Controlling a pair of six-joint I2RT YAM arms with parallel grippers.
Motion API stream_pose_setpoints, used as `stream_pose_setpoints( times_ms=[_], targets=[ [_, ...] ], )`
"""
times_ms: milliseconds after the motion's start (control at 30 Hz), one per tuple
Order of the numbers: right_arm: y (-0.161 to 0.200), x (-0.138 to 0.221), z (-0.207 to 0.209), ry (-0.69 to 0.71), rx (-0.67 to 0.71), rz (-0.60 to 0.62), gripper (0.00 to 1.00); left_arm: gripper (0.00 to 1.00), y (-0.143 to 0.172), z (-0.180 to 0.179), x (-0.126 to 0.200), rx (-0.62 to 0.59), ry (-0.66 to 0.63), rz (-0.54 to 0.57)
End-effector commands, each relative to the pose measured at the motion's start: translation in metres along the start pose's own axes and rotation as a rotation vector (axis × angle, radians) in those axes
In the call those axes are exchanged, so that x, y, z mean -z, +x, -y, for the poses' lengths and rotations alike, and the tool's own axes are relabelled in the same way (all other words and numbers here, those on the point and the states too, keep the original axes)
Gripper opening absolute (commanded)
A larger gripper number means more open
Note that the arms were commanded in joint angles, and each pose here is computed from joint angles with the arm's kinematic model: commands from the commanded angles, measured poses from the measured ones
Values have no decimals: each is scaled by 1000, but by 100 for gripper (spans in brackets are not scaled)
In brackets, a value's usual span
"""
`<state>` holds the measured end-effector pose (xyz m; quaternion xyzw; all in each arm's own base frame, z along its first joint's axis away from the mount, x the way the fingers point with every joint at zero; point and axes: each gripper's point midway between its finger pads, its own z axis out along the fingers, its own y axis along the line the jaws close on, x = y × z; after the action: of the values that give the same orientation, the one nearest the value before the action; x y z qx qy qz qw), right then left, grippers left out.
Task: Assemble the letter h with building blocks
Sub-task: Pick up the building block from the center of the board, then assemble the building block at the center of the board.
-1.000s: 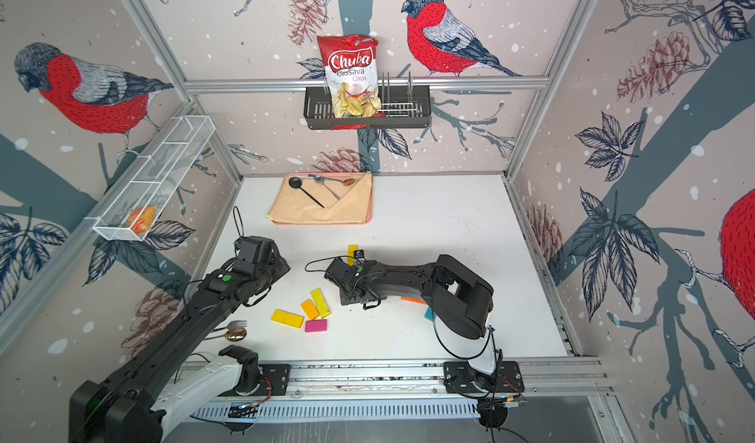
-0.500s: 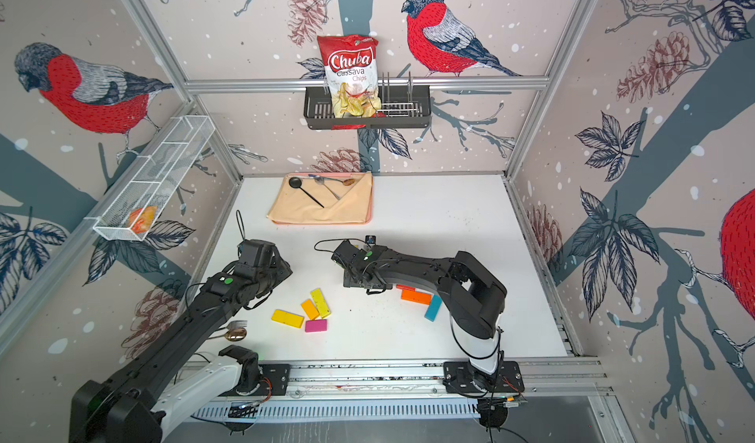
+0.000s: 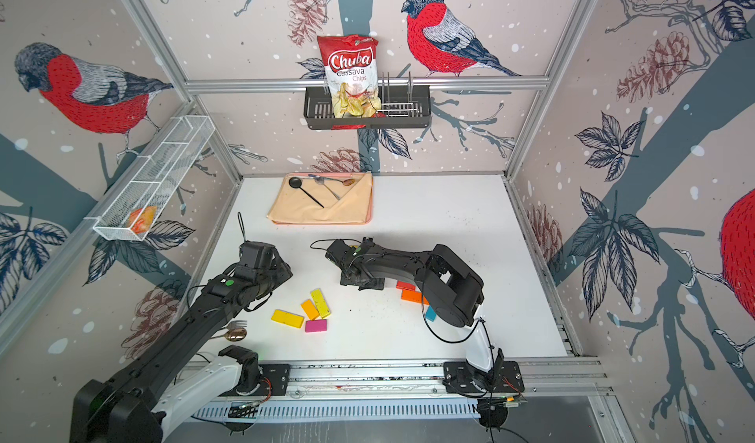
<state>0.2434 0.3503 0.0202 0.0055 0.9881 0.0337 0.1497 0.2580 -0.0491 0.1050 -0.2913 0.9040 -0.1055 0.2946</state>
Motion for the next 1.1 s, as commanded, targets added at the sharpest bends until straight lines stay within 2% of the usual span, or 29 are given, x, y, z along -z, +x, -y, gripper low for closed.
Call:
stream_pose_setpoints(
  times_ms=[0, 200, 367, 567, 700, 1067],
  targets=[
    [9, -4, 9, 43, 26, -32, 84, 61, -1, 3, -1, -8, 18, 3],
    [5, -8, 11, 53, 33, -28, 69, 61, 0, 0, -4, -11, 8, 1],
    [6, 0, -2, 43, 78, -13, 65, 60, -1, 0, -4, -13, 6, 4],
    [12, 3, -23, 0, 113, -31, 65, 59, 0, -2, -4, -17, 0, 3],
    [7, -4, -13, 65, 119, -39, 65, 60, 0, -2, -4, -13, 1, 3],
    [-1, -11, -21, 31, 171, -69, 65, 59, -1, -3, -4, -13, 0, 3]
  ],
)
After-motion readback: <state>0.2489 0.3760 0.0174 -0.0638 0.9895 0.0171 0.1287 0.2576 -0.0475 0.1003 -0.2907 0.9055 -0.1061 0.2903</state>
